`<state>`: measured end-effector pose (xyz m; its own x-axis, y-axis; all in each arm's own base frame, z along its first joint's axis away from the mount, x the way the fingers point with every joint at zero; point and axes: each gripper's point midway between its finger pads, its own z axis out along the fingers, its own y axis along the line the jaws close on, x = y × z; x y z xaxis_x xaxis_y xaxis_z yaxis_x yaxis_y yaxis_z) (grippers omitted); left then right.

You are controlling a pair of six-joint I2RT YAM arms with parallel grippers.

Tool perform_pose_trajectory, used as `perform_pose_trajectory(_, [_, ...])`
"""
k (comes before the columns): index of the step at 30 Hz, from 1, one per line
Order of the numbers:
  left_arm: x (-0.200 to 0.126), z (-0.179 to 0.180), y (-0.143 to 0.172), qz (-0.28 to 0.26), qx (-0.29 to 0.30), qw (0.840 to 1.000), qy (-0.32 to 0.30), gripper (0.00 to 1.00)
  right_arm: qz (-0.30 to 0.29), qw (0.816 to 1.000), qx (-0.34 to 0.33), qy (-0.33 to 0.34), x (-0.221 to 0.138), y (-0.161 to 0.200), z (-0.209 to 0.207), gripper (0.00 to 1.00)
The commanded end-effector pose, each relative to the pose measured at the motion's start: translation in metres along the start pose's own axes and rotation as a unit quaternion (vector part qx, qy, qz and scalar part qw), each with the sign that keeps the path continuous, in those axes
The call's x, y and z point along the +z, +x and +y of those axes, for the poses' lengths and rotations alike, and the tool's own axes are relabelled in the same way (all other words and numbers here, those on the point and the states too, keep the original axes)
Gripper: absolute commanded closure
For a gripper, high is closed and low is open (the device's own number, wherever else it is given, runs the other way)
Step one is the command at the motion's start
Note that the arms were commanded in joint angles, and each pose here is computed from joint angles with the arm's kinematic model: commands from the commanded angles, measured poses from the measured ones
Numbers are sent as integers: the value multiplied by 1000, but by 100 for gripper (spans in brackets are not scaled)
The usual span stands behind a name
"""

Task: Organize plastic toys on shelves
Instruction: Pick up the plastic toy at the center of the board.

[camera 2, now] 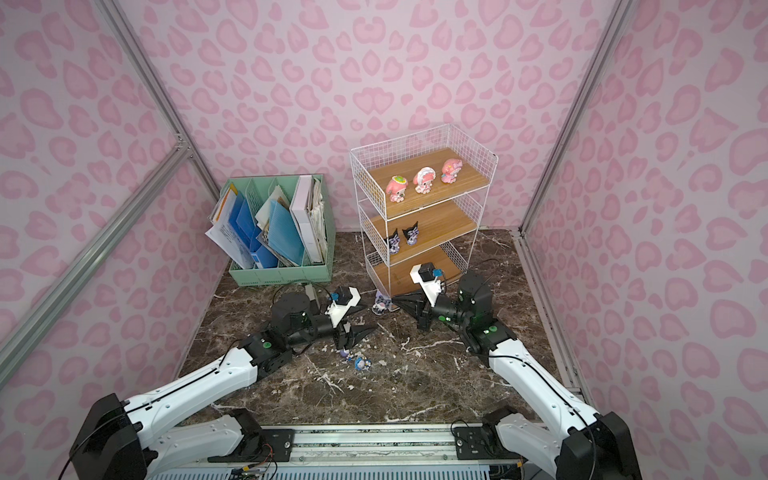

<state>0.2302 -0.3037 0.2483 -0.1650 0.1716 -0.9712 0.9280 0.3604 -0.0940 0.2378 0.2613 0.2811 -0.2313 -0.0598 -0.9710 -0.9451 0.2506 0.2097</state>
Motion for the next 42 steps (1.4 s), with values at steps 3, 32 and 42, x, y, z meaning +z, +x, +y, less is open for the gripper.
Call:
perform_pose_trajectory(3, [1, -9, -18, -26, -2, 998, 57, 33, 14, 998, -29, -61, 6, 0, 20, 100])
perform_pose_trajectory(32, [7, -11, -5, -11, -10, 995, 97, 76, 9, 994, -36, -99, 13, -10, 25, 100])
perform_pose_trajectory(42, [0, 31, -11, -17, -12, 997, -81, 90, -7, 999, 16, 28, 27, -11, 6, 69])
